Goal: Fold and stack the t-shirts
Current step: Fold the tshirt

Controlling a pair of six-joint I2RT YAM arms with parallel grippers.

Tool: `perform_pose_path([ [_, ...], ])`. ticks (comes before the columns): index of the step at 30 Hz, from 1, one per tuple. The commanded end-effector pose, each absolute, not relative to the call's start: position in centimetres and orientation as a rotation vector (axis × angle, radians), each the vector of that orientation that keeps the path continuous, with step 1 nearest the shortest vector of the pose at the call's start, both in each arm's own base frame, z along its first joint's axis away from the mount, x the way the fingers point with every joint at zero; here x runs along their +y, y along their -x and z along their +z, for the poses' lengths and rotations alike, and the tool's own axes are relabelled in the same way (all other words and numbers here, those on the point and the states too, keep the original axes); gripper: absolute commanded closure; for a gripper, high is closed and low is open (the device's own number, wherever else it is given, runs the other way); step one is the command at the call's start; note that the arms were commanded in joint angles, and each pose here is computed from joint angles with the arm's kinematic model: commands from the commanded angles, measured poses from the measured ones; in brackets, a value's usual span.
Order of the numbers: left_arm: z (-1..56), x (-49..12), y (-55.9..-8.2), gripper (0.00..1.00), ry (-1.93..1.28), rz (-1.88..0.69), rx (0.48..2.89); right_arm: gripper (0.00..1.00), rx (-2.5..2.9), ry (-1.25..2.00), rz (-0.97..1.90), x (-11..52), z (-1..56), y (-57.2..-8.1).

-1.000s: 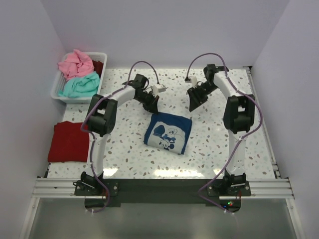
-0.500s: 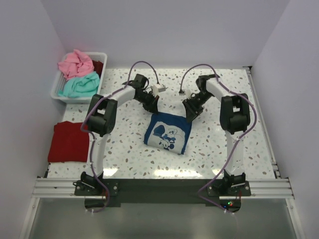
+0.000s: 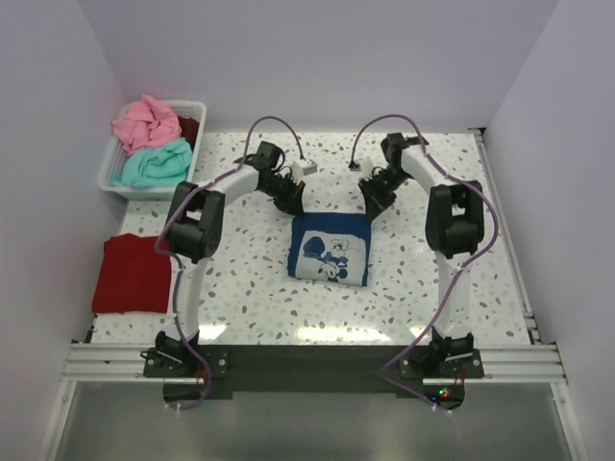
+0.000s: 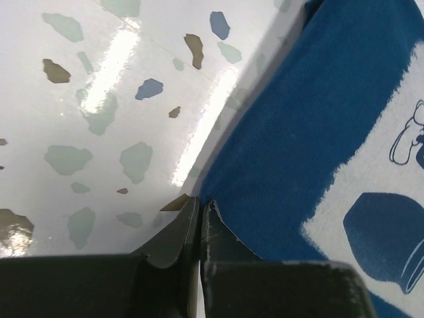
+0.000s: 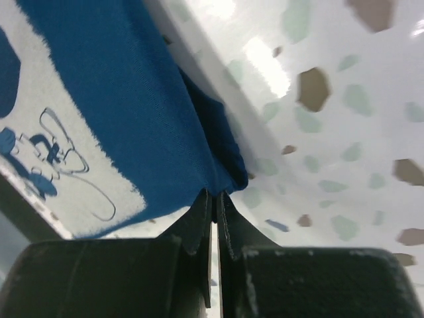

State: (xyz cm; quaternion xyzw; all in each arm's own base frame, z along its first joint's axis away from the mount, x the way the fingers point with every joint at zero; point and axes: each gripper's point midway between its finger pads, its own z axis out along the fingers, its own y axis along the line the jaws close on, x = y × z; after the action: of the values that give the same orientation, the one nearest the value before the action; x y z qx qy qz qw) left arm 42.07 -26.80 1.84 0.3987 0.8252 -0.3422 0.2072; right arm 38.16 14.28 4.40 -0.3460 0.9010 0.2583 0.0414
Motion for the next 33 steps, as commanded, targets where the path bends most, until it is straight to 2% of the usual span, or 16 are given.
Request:
perform_pose_path([
  [1, -0.4, -24.0, -44.9, 1.0, -1.047, -0.767, 2.368, 1.0, 2.709, 1.011, 0.585, 13.0, 3.6, -42.3],
  [12, -0.8, -23.5, -48.3, 1.0, -0.964, -0.711, 2.363, 1.0, 2.661, 0.913, 0.499, 13.3, 2.5, -46.1],
  [13, -0.4, -23.5, -48.4, 0.93, -0.954, -0.721, 2.355, 0.96, 2.658, 0.897, 0.512, 13.5, 2.8, -46.2],
  [14, 0.3, -23.7, -48.6, 0.74, -0.953, -0.738, 2.336, 0.85, 2.643, 0.886, 0.528, 13.8, 4.0, -46.3],
  [15, 1.2, -23.6, -48.7, 0.67, -0.935, -0.769, 2.322, 0.62, 2.633, 0.867, 0.543, 13.9, 4.9, -46.3],
  [16, 4.1, -24.2, -48.9, 0.56, -0.93, -0.825, 2.249, 0.52, 2.619, 0.827, 0.602, 14.7, 6.2, -46.2],
  [17, 4.9, -24.1, -48.4, 0.52, -0.89, -0.857, 2.249, 0.35, 2.564, 0.804, 0.609, 14.9, 9.0, -46.4],
  [18, 6.3, -23.9, -48.6, 0.47, -0.867, -0.866, 2.217, 0.28, 2.538, 0.785, 0.625, 15.1, 10.4, -46.4],
  [19, 10.1, -24.1, -48.9, 0.38, -0.865, -0.867, 2.124, 0.23, 2.509, 0.762, 0.666, 15.6, 12.0, -46.0],
  [20, 10.8, -24.0, -48.2, 0.24, -0.839, -0.887, 2.128, 0.13, 2.471, 0.751, 0.675, 15.8, 13.4, -46.1],
  [22, 14.6, -24.2, -47.2, 0.0, -0.836, -0.913, 2.053, 0.01, 2.411, 0.719, 0.715, 16.4, 16.8, -45.2],
  [25, 17.3, -25.6, -43.4, 0.0, -0.815, -1.107, 2.01, 0.01, 2.402, 0.661, 0.898, 18.2, 18.7, -42.3],
  [26, 16.2, -25.8, -41.8, 0.0, -0.735, -1.182, 2.08, 0.01, 2.41, 0.64, 1.008, 19.2, 18.3, -41.0],
  [28, 17.3, -27.1, -40.5, 0.0, -0.723, -1.271, 2.034, 0.02, 2.483, 0.529, 1.157, 20.7, 17.2, -38.8],
  [30, 16.3, -28.4, -38.7, 0.0, -0.627, -1.402, 2.088, 0.01, 2.461, 0.473, 1.288, 22.5, 16.9, -38.3],
  [33, 15.5, -30.6, -38.6, 0.0, -0.592, -1.49, 2.076, 0.01, 2.498, 0.378, 1.389, 24.4, 14.3, -38.2],
])
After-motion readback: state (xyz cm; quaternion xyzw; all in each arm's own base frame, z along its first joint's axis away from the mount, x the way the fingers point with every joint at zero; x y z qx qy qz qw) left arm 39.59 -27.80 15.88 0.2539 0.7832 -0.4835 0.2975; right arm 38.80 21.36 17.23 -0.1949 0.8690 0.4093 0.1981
